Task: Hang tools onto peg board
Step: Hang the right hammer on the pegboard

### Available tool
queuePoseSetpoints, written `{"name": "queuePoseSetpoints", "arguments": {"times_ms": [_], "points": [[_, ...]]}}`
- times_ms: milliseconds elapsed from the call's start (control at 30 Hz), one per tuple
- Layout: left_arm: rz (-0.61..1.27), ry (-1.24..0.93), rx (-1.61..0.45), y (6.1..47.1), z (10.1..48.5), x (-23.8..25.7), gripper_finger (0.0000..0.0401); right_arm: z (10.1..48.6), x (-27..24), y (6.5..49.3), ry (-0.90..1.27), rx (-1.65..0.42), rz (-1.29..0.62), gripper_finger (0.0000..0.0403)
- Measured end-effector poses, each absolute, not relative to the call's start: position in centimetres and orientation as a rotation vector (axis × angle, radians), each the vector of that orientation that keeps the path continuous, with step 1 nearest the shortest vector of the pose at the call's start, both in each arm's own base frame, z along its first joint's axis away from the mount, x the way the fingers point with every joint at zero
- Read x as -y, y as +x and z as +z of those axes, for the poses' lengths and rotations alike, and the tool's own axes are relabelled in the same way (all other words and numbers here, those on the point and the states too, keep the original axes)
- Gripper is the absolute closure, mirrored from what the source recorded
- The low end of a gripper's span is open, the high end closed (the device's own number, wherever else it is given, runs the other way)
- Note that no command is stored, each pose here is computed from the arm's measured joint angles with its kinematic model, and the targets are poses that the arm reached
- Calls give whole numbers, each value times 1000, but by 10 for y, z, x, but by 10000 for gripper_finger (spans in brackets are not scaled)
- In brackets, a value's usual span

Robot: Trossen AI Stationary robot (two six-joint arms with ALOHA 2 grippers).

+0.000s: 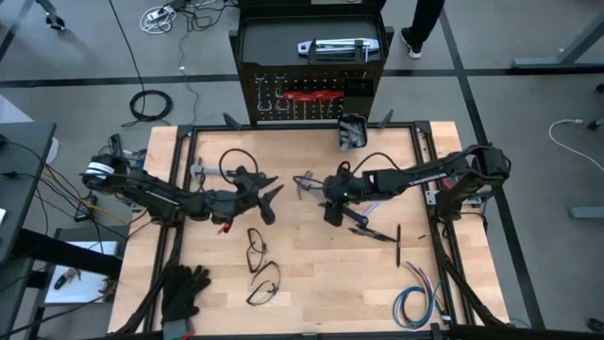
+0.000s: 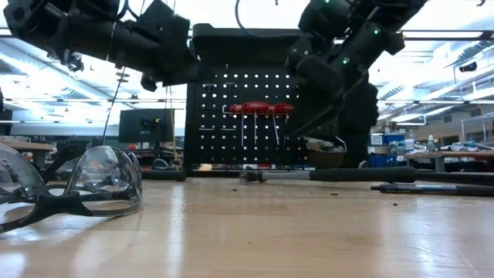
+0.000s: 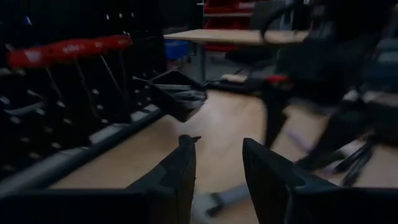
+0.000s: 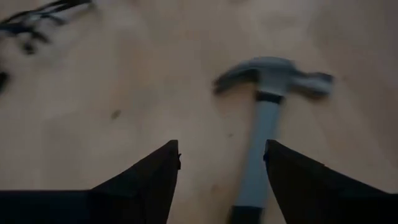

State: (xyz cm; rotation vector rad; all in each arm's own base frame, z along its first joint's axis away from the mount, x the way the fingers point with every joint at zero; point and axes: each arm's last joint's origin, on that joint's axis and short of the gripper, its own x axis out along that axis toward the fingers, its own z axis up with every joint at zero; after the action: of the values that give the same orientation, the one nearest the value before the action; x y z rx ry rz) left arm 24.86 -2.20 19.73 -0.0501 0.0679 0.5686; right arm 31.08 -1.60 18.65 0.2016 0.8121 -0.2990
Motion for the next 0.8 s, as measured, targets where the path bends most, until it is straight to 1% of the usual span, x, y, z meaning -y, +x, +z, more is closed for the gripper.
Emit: {"name": "queuePoseSetpoints", "arguments": {"times_ms": [100, 233, 367, 433, 567, 667, 767, 800], "points": [[561, -124, -38, 251, 201, 23, 270, 181, 27, 312, 175, -828, -326, 170], [526, -189, -26, 252, 202, 24, 270, 157, 43, 323, 194, -889, -333, 183], [521, -193, -67, 252, 197, 24, 270, 137, 60, 342, 186, -936, -317, 188], [526, -198, -91, 251, 194, 24, 270, 123, 67, 349, 224, -998, -286, 188], [532, -199, -130, 250, 190, 24, 270, 109, 76, 360, 257, -1106, -281, 196], [535, -189, -154, 250, 188, 24, 270, 105, 76, 362, 279, -1131, -303, 230], [522, -183, -175, 250, 186, 24, 270, 105, 74, 364, 282, -1120, -327, 301], [511, -183, -185, 250, 185, 24, 270, 105, 74, 364, 251, -1121, -302, 322]]}}
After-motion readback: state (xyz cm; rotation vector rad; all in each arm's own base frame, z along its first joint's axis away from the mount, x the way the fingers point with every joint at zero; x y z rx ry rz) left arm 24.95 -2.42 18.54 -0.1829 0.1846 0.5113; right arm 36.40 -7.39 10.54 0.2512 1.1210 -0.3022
